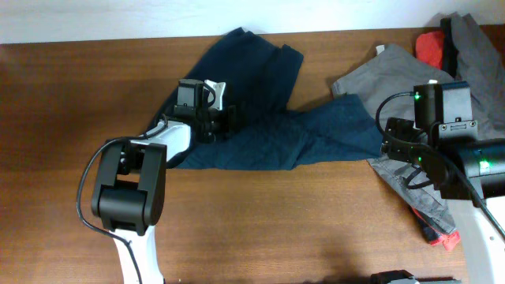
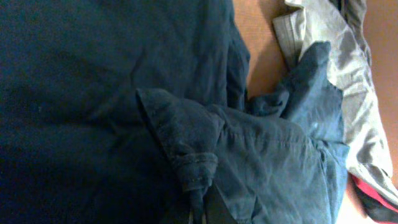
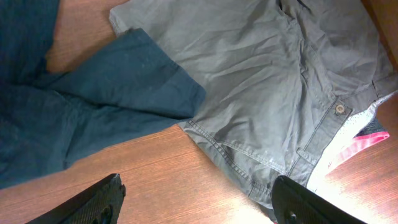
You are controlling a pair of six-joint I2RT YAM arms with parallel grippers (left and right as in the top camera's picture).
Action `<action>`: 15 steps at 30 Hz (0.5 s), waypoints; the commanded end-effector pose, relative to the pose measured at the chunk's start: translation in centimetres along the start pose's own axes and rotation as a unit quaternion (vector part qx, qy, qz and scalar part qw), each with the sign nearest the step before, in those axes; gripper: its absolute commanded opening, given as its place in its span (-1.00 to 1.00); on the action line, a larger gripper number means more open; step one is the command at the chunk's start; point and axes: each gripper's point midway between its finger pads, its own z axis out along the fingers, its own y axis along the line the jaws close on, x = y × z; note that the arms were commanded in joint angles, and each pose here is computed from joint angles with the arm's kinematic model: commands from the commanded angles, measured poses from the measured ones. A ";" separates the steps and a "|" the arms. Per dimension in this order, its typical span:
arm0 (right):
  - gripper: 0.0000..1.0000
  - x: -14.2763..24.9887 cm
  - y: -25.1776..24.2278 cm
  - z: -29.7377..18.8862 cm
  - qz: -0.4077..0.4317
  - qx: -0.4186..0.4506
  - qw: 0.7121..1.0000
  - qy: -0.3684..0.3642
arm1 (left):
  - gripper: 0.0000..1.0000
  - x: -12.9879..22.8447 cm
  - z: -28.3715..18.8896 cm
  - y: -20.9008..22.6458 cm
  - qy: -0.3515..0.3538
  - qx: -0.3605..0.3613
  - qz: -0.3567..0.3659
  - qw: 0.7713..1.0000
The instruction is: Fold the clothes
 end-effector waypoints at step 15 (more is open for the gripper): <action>0.63 0.4 -0.7 0.2 -0.001 0.018 1.000 0.012 | -0.99 16.4 -18.0 -6.7 0.324 -0.206 -0.138 0.913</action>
